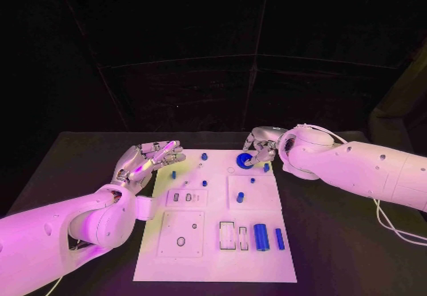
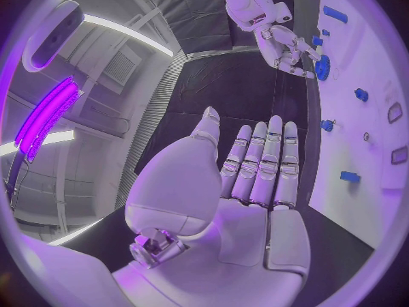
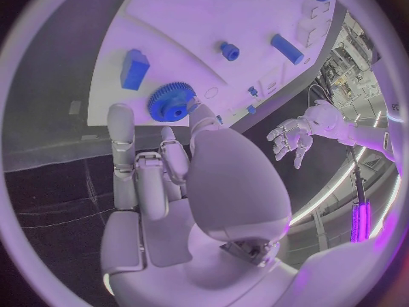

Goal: Assemble the parts on the task board

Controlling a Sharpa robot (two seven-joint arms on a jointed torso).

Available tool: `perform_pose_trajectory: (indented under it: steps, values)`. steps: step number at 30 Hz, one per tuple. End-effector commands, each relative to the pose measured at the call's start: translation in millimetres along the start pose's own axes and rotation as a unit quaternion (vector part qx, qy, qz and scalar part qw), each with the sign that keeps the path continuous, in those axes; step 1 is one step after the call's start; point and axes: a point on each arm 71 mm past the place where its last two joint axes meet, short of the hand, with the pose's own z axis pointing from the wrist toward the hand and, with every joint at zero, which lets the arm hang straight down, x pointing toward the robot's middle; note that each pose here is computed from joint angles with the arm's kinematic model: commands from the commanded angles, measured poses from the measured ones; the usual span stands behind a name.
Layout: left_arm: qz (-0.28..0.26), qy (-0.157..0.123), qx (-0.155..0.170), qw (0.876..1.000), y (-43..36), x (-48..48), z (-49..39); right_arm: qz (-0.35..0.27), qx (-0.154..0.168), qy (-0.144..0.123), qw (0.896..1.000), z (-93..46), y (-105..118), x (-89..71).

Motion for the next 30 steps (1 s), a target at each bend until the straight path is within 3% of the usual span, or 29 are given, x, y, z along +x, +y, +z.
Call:
perform_pose_trajectory:
  steps: [1, 24, 30]
  values:
    - [-0.002, 0.009, 0.003, 1.0, -1.0, 1.9, 0.7, -0.021, 0.001, 0.008, 1.0, 0.4, -0.1, 0.2]
    - [-0.002, 0.009, 0.002, 1.0, -0.1, 1.7, 1.6, -0.041, -0.003, 0.013, 0.999, 4.7, 5.7, 2.6]
    - [-0.002, 0.009, 0.001, 1.0, -0.1, 1.7, 1.5, -0.048, -0.004, 0.0, 0.999, 5.2, 8.3, 1.3]
